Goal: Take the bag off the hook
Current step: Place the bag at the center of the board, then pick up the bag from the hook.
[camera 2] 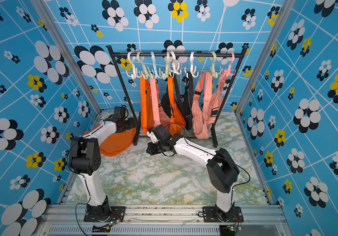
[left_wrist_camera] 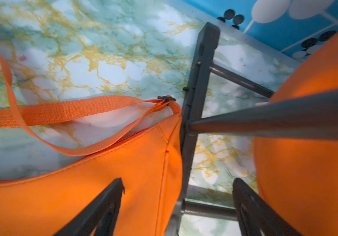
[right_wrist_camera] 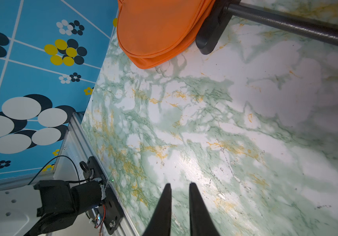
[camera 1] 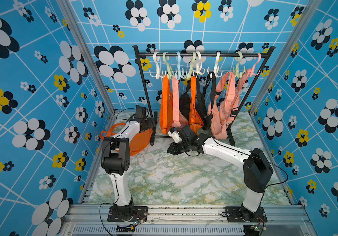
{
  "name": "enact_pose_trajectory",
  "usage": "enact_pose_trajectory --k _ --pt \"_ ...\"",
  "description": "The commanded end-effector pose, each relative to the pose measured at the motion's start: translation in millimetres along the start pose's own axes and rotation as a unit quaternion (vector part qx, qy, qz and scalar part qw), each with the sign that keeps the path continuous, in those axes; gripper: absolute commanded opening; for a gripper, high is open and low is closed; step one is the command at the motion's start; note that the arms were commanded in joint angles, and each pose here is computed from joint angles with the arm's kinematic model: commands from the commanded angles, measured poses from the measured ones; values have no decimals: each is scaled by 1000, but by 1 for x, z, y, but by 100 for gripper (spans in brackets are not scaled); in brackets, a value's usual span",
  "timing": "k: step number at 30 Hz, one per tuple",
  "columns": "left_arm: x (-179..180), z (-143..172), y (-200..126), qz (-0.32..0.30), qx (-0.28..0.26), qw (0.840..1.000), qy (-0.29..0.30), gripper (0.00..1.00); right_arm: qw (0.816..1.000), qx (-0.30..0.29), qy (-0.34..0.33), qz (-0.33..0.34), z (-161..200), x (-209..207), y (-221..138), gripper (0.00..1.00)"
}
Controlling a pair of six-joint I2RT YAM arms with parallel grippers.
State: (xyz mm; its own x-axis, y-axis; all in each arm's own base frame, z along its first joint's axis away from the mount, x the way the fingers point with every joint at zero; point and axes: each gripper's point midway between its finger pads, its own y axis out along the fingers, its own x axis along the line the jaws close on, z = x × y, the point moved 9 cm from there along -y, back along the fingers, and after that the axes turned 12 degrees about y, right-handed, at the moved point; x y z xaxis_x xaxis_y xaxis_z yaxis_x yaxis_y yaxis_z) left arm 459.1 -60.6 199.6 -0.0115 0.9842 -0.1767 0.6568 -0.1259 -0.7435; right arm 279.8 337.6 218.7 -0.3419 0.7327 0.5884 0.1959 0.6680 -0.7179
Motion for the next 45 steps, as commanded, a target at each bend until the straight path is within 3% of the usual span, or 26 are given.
enact_pose_trajectory --k 1,7,11,15,22,23,24,27,28,29,32,35,39,40,41,45 --pt "-21 -9 -64 -5 -67 997 38 89 998 -57 -32 1 -14 16 -43 24" --pt "-37 0 -134 5 -152 988 33 98 986 -161 -49 17 -26 16 -101 37" --pt "-55 -11 -151 89 -181 978 44 99 976 -210 -50 20 -27 13 -126 46" --pt "-84 -31 -135 163 -154 971 79 99 975 -218 -41 11 -26 14 -137 53" --pt "-103 -53 -105 158 -133 975 81 98 977 -213 -20 -7 -22 15 -140 55" --pt "-104 -55 -104 163 -134 974 82 93 977 -212 -19 -5 -20 14 -139 55" --pt "-105 -55 -103 168 -133 973 80 80 977 -213 -19 -3 -20 13 -140 55" --pt "-108 -56 -111 184 -137 971 73 16 977 -211 -18 -2 -19 13 -141 55" --pt "-107 -57 -116 185 -138 970 73 5 978 -209 -20 -2 -19 13 -141 55" --pt "-107 -57 -123 187 -140 969 74 0 978 -209 -22 -2 -19 13 -141 55" --pt "-106 -55 -150 197 -147 967 67 0 979 -204 -27 -5 -21 15 -139 59" --pt "-112 -50 -182 222 -153 961 67 0 981 -189 -38 -26 -24 21 -135 71" --pt "-124 -40 -212 231 -138 960 81 0 982 -176 -55 -48 -33 31 -130 74" --pt "-127 -38 -218 239 -135 958 78 0 982 -173 -61 -54 -35 36 -130 88" --pt "-129 -35 -221 246 -131 957 74 0 981 -173 -66 -58 -36 39 -130 90" --pt "-137 -28 -230 267 -127 953 65 0 976 -181 -99 -76 -44 57 -127 91"
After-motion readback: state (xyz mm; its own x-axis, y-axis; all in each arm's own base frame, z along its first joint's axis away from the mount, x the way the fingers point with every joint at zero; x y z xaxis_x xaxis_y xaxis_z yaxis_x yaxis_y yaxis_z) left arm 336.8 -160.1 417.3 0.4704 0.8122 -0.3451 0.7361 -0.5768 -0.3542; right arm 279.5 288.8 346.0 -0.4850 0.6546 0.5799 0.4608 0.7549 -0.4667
